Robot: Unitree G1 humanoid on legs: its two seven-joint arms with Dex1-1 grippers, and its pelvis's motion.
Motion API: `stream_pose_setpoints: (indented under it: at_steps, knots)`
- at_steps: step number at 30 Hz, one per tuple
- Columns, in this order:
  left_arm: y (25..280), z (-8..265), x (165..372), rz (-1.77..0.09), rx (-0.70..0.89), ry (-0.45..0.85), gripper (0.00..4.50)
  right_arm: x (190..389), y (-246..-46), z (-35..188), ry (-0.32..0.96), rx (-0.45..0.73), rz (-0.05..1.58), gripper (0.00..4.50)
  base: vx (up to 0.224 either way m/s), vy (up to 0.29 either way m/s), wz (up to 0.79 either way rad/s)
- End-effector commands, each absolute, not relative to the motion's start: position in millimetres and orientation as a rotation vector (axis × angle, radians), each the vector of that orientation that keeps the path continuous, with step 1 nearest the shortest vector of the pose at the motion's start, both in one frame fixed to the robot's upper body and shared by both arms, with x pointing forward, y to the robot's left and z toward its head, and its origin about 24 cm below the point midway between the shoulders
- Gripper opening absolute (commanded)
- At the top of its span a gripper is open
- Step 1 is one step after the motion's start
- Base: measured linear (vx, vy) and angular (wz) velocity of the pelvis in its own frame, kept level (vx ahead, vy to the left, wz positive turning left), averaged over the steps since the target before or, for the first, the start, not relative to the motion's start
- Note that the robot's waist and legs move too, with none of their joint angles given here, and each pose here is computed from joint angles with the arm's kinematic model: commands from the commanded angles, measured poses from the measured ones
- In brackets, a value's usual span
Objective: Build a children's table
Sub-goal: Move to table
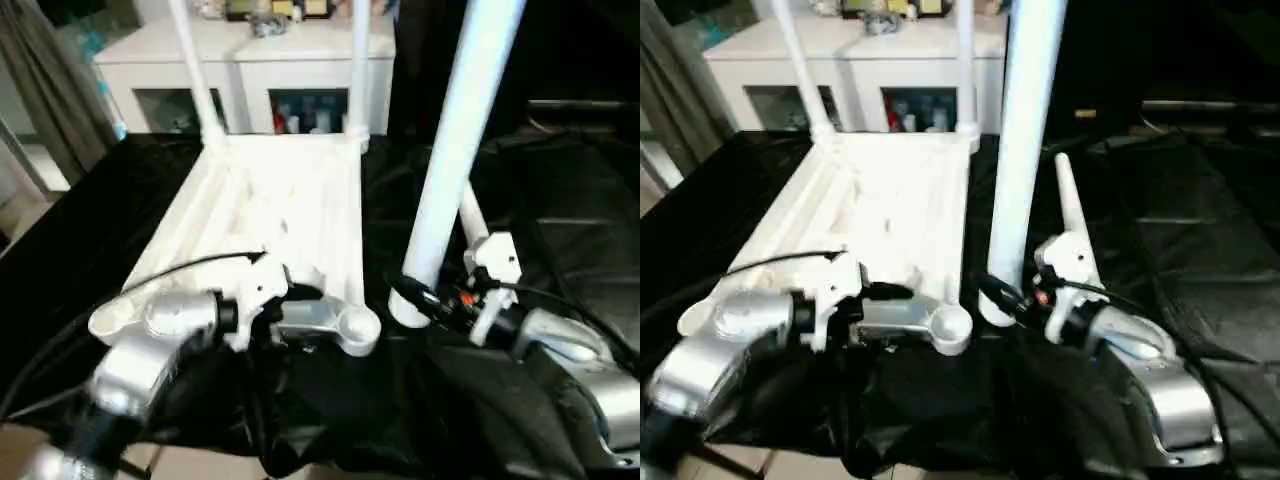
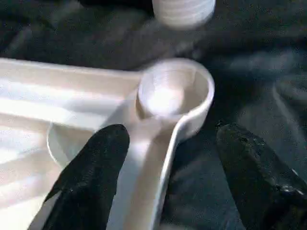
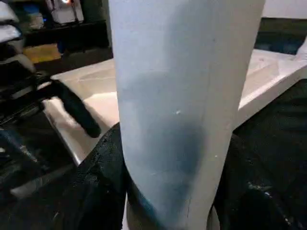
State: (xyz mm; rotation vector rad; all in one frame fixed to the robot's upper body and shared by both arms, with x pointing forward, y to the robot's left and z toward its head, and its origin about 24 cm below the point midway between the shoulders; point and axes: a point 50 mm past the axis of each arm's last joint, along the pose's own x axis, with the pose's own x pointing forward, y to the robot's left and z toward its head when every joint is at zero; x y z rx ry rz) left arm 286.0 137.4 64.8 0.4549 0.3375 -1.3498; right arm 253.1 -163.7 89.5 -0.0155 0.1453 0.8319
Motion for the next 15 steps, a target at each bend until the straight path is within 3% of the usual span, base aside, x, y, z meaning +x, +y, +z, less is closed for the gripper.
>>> stream_pose_setpoints:
  at_steps: [1, 15]
  knots:
    - [144.4, 65.5, 291.2, -1.395, 0.525, 0.382, 3.00, 251.6, -160.7, 90.0, 0.132, -0.028, 0.858, 1.93, 0.000, 0.000, 0.00]
    - [155.5, 62.4, 303.7, -1.474, 0.535, 0.447, 1.98, 248.0, -154.1, 84.6, 0.131, -0.032, 0.887, 1.93, 0.000, 0.000, 0.00]
